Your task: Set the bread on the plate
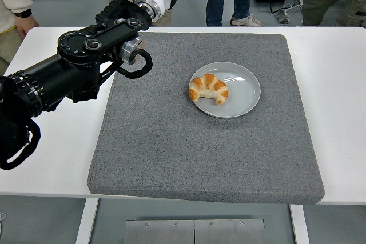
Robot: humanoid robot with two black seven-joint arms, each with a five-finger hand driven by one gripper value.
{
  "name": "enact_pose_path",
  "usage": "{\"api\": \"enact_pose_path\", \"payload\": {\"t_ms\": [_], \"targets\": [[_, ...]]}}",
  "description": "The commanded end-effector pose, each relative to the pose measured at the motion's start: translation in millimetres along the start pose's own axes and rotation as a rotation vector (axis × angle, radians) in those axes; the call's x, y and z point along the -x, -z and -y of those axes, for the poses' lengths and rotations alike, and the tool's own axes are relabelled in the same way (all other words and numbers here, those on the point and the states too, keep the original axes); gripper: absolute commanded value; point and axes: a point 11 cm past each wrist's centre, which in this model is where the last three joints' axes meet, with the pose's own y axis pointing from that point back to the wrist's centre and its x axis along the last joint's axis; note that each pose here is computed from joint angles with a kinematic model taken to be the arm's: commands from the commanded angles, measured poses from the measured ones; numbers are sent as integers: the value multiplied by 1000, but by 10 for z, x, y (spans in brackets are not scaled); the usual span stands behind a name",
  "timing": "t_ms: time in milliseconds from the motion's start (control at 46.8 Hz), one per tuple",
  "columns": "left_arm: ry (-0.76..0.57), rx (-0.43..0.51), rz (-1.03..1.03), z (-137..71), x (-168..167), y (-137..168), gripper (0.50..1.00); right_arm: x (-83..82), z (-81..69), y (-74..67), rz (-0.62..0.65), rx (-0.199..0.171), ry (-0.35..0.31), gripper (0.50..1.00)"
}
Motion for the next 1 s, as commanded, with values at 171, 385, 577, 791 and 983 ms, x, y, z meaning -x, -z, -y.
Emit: {"api": "enact_pose_path", "payload": {"t_ms": [171,385,577,791,983], "targets": [[-127,-92,-220,-109,-386,365,968,0,0,1,0,0,0,1000],[-162,-120,-347,-206,-549,570,968,0,0,1,0,0,0,1000],[-218,-139,-453,-349,-877,812,968,1,0,0,-1,0,1,1000],[-228,-159,-484,-472,-982,997,968,-4,0,0,-2,0,-1,1000],[-224,-168,-485,-521,-972,1084,968,1,-5,-15,2,3,-1,1000]]}}
